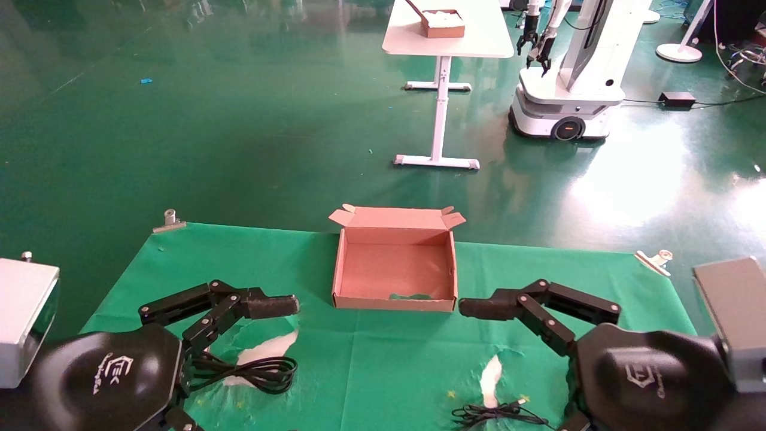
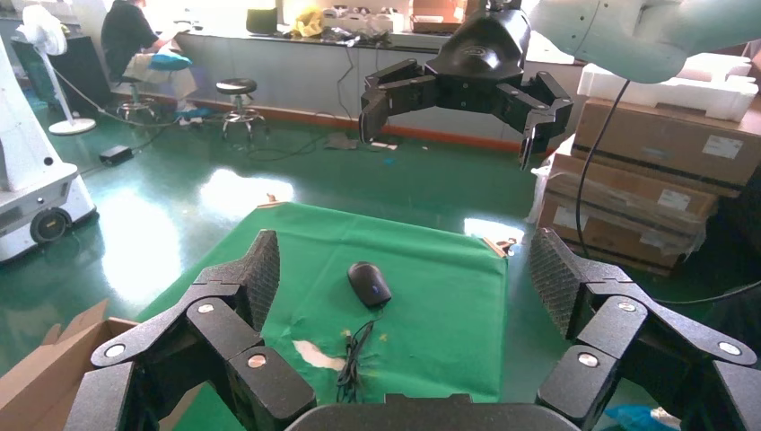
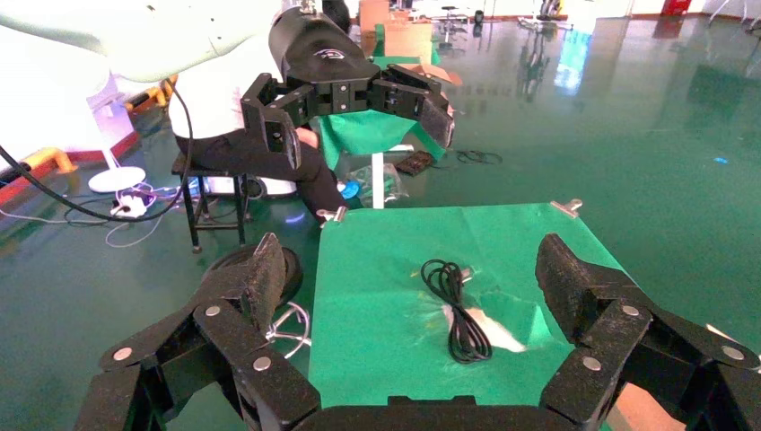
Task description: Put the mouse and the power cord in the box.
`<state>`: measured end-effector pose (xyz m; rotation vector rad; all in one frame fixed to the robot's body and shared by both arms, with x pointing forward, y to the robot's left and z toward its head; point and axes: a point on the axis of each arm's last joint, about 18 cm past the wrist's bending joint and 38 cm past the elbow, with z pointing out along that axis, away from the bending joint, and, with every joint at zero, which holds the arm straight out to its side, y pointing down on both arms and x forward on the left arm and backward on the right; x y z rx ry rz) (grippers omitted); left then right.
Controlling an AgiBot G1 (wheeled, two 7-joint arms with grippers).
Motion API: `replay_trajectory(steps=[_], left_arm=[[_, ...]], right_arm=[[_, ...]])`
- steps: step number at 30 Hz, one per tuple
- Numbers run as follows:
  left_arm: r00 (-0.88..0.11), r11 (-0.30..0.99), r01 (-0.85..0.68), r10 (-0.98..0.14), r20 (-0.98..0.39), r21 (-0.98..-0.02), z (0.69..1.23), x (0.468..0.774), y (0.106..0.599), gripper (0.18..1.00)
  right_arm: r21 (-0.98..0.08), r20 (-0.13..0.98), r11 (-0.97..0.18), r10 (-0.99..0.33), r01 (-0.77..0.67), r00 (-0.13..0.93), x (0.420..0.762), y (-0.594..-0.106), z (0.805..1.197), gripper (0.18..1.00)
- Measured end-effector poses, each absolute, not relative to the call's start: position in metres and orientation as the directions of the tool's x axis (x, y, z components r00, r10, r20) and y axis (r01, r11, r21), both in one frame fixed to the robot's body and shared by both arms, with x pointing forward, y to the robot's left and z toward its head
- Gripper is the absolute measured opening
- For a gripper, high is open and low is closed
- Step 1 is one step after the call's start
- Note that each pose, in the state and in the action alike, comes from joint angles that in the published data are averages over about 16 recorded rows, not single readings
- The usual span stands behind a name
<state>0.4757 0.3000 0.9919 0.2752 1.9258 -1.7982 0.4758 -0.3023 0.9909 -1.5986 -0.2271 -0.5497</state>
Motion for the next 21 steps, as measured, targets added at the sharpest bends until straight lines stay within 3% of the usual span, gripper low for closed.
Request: replay_trajectory(steps=[6,12,21], left_arm=[[-0.865,0.175,0.442,-0.176,-0.47,-0.88,0.981,0.48,0.301,1.0],[-0.865,0.352,0.395,-0.17,-0.472,-0.849,0.958,0.495,0.301,1.0],[-0.816,0.716,0.294,-0.157,-0.557,-0.633,0.927,0.545,0.309,1.0]], right_arm=[[-0.882,0.465,-0.178,-0.178,0.436,0.867,0.481,-0.303,0.976,1.001],[-0.859,0.466,-0.326,-0.184,0.394,0.865,0.495,-0.306,0.95,1.001],[-0.735,0.523,-0.595,-0.191,0.326,0.83,0.527,-0.316,0.918,1.001]])
